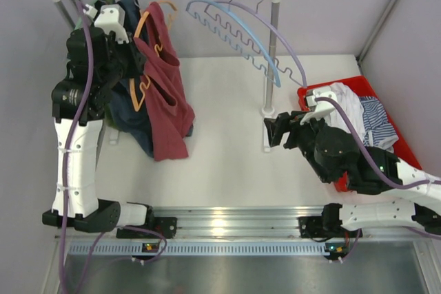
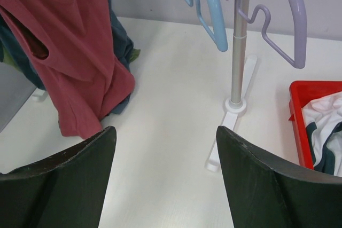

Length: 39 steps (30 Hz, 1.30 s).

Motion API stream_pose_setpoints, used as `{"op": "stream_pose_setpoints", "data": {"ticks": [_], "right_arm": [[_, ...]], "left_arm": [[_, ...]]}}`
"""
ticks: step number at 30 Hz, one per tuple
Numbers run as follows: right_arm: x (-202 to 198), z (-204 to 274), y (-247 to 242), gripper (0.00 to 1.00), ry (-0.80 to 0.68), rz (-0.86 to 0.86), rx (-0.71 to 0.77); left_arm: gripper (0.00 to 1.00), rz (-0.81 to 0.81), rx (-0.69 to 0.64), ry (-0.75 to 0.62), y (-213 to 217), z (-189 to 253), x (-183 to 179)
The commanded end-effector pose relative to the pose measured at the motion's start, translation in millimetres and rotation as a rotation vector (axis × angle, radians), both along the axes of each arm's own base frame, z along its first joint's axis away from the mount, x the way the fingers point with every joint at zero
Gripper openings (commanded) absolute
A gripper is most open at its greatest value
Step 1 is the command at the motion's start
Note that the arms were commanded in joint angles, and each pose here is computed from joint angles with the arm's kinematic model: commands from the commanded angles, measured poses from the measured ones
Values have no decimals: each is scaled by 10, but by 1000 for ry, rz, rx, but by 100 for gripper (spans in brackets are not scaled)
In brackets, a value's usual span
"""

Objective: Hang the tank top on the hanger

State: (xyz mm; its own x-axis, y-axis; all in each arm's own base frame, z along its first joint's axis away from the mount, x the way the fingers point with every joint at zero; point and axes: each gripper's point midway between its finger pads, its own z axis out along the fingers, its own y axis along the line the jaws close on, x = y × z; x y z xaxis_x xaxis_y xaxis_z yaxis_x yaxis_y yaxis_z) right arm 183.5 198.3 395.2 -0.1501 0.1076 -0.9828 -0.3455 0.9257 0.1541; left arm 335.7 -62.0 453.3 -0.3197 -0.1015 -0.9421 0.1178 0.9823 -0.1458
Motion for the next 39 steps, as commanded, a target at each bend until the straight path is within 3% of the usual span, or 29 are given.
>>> {"op": "stream_pose_setpoints", "data": {"ticks": [1, 16, 28, 31, 32, 35, 39], "right_arm": [[10, 22, -38, 75, -2, -8, 14], [6, -5, -50, 75, 3, -6, 12], [0, -52, -47, 76, 13, -5, 7], [-2, -47, -40, 78, 13, -2, 10], [-1, -56, -36, 79, 13, -2, 6], [-1, -56, -16, 82, 12, 3, 9], [3, -69, 15, 86, 12, 7, 1]], "left_arm": [[0, -19, -20, -219, 2, 640, 14], [0, -35, -26, -221, 160, 626, 341], [0, -63, -68, -144, 304, 293, 501], [11, -48, -67, -147, 329, 305, 471], [23, -47, -69, -149, 327, 318, 453], [40, -42, -66, -162, 334, 369, 401], [50, -33, -59, -188, 346, 486, 307]]}}
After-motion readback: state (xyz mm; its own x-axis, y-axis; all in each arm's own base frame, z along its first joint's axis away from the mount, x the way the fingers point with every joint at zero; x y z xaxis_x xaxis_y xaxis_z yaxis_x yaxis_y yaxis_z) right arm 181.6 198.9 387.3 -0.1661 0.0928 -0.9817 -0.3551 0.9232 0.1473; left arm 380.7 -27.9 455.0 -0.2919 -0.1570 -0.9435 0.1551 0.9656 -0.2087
